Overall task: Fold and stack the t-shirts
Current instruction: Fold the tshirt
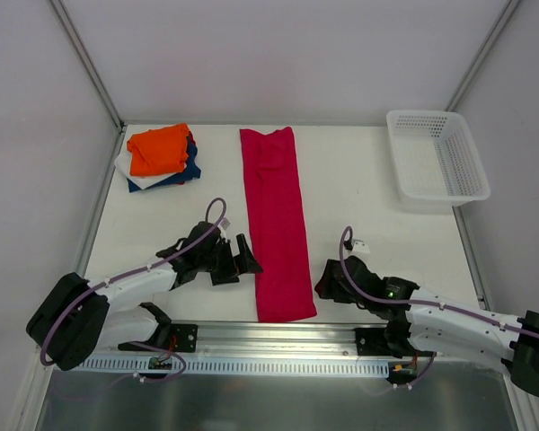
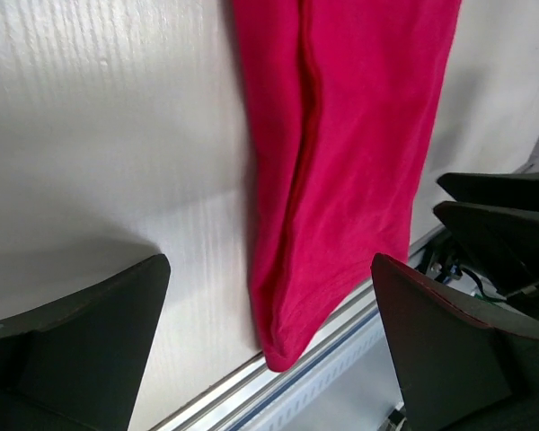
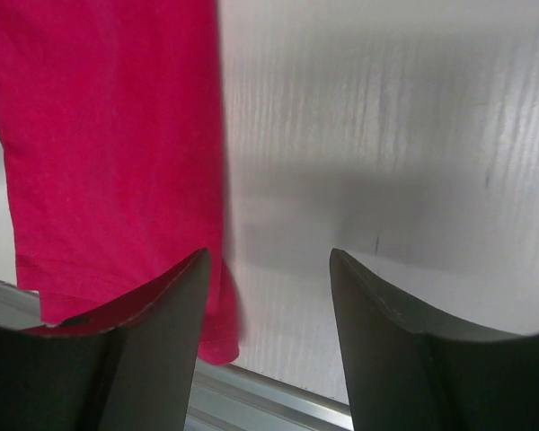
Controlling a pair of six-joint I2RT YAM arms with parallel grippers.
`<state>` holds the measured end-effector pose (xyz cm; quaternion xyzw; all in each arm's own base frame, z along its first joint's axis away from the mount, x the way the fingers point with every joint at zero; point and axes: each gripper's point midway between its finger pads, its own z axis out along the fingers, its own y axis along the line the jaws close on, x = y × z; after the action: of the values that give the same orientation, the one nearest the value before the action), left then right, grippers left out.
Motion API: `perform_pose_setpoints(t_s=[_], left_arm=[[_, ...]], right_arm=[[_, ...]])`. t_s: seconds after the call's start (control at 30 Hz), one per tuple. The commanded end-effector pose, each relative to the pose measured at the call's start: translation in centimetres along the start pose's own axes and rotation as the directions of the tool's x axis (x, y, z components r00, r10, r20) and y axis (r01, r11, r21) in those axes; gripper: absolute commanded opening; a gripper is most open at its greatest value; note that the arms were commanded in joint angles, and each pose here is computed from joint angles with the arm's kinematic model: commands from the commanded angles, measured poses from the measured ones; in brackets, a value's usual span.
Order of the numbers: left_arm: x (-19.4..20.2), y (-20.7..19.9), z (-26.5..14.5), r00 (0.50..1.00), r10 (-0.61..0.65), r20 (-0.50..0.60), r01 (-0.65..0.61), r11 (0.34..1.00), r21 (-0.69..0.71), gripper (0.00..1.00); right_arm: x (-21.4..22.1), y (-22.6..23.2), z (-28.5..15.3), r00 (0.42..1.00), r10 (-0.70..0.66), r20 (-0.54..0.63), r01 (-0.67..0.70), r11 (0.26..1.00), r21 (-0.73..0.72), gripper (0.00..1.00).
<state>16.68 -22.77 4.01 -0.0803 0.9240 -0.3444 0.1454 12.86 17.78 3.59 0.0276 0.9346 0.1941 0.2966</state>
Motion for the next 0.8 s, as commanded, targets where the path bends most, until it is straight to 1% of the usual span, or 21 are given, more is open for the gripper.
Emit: perform_pose_setpoints(t_s=[0.0,0.03,0.13,0.2,0.43,0.5,0.6,0.77], left_arm=[[1.5,0.3,0.1,0.999,-0.042,-0.012,0.042,0.998,0.045,0.99],[2.1,0.8,0.2,0.998,-0.056,-0.018,0.056,0.998,0.042,0.99],[2.8,1.0,0.3,0.997,-0.077,-0.014,0.077,0.995,0.056,0.99],[3.3,0.8,0.4,0.998,-0.069,-0.016,0.07,0.995,0.069,0.99],[6.1,0.9,0.9,0.995,-0.077,-0.062,0.079,0.996,0.036,0.98],[7.0,0.9,1.0,0.995,-0.067,-0.079,0.069,0.997,0.026,0.97],[8.7,1.3,1.1,0.99,-0.091,-0.109,0.091,0.996,-0.001,0.95],[10.3,2.3,0.8,0.986,-0.118,-0.121,0.116,0.993,-0.027,0.91]], right_arm=[[0.7,2.9,0.1,0.997,0.058,-0.048,-0.065,0.985,-0.157,0.59],[1.3,2.4,0.6,0.996,0.062,-0.062,-0.071,0.986,-0.149,0.59],[1.7,3.0,0.9,0.993,0.084,-0.081,-0.097,0.979,-0.18,0.59],[2.0,3.2,1.1,0.992,0.088,-0.091,-0.104,0.977,-0.188,0.59],[2.1,2.9,1.3,0.992,0.08,-0.094,-0.096,0.98,-0.176,0.59],[2.1,2.7,1.4,0.992,0.08,-0.096,-0.096,0.98,-0.172,0.59],[2.0,2.7,1.5,0.992,0.084,-0.091,-0.099,0.98,-0.172,0.59],[2.0,2.4,1.5,0.992,0.082,-0.092,-0.096,0.981,-0.169,0.59]])
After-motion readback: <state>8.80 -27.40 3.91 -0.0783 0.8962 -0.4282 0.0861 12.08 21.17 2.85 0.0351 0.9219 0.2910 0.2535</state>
